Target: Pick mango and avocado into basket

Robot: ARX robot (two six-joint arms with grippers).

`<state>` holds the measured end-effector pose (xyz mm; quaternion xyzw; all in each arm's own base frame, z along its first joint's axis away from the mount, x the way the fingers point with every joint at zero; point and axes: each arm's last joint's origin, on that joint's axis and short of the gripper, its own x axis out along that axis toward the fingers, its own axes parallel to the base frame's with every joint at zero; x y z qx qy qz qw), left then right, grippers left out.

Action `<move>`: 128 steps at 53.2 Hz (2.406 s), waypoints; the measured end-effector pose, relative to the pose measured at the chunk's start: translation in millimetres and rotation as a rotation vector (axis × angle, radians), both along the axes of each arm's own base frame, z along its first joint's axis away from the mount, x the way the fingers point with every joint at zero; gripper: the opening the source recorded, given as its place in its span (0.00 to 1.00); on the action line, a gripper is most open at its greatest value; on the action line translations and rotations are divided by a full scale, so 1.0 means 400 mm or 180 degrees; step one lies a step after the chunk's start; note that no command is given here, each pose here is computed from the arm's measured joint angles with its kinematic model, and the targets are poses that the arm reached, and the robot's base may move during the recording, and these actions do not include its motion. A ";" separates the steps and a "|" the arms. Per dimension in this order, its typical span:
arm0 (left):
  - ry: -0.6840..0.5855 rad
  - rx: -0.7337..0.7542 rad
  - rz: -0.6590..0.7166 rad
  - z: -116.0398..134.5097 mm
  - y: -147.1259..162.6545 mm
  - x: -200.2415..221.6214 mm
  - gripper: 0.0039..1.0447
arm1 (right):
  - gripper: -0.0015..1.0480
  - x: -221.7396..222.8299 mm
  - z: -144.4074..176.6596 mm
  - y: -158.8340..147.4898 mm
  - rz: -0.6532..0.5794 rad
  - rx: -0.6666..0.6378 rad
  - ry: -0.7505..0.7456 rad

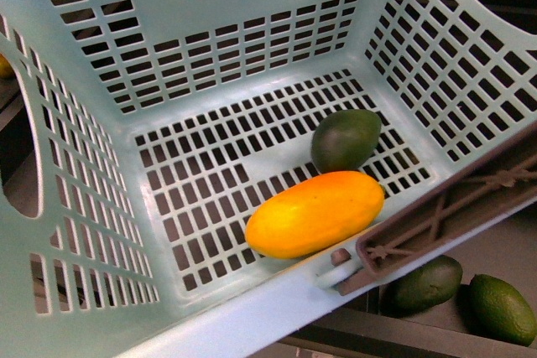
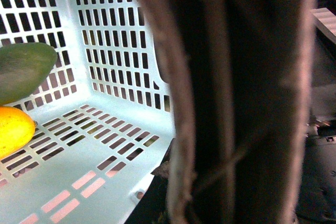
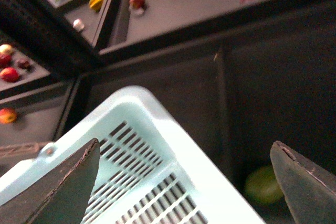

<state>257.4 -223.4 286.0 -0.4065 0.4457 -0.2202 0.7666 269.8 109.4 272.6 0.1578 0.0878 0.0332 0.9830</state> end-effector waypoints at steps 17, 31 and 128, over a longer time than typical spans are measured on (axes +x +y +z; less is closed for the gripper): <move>0.0002 -0.0003 -0.0013 0.000 -0.001 -0.001 0.04 | 0.36 -0.125 -0.105 -0.134 -0.0202 -0.0885 -0.0574; -0.0003 0.0001 0.0000 0.000 0.000 0.000 0.04 | 0.02 -0.208 -0.174 -0.198 -0.0178 -0.0992 -0.0537; 0.0003 -0.0004 -0.0011 0.000 -0.001 -0.001 0.04 | 0.02 -0.401 -0.251 -0.273 -0.0212 -0.0991 -0.0620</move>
